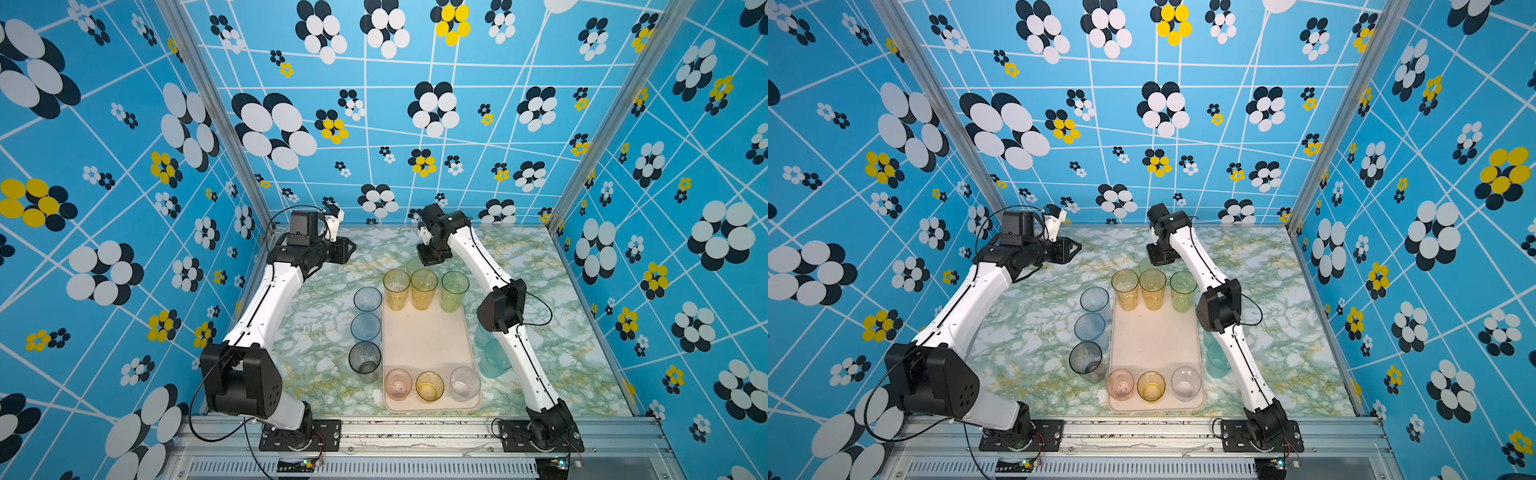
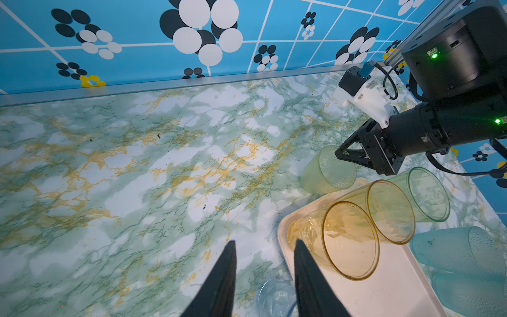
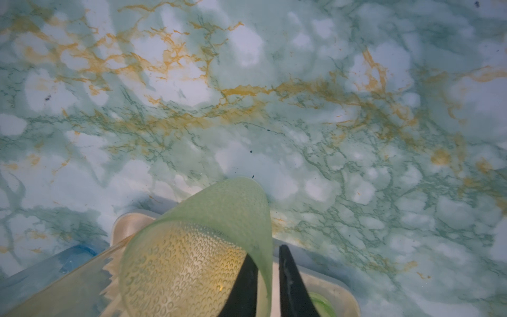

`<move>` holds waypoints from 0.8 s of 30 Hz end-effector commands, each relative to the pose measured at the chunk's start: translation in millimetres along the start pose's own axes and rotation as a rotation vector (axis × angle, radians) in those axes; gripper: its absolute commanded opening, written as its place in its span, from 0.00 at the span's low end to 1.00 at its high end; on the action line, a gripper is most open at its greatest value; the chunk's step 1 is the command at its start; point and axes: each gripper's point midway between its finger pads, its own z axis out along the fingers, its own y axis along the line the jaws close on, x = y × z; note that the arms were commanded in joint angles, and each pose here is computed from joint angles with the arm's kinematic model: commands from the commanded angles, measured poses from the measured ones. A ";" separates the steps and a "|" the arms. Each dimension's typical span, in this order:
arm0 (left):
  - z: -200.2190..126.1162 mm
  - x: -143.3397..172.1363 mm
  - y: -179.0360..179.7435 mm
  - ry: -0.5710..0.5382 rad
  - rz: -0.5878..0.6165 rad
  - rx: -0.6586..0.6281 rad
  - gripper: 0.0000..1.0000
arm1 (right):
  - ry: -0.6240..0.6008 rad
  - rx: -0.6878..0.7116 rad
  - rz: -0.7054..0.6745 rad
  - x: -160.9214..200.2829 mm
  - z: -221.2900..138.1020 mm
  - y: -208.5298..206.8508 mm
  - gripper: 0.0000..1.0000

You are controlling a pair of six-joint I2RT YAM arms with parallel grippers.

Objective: Place the glasses into the tray
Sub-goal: Pick up the glass from the top-center of the table.

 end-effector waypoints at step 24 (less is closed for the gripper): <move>-17.6 -2.9 -4.1 -0.027 0.017 0.001 0.37 | -0.125 0.091 -0.039 -22.7 -37.8 -7.1 0.00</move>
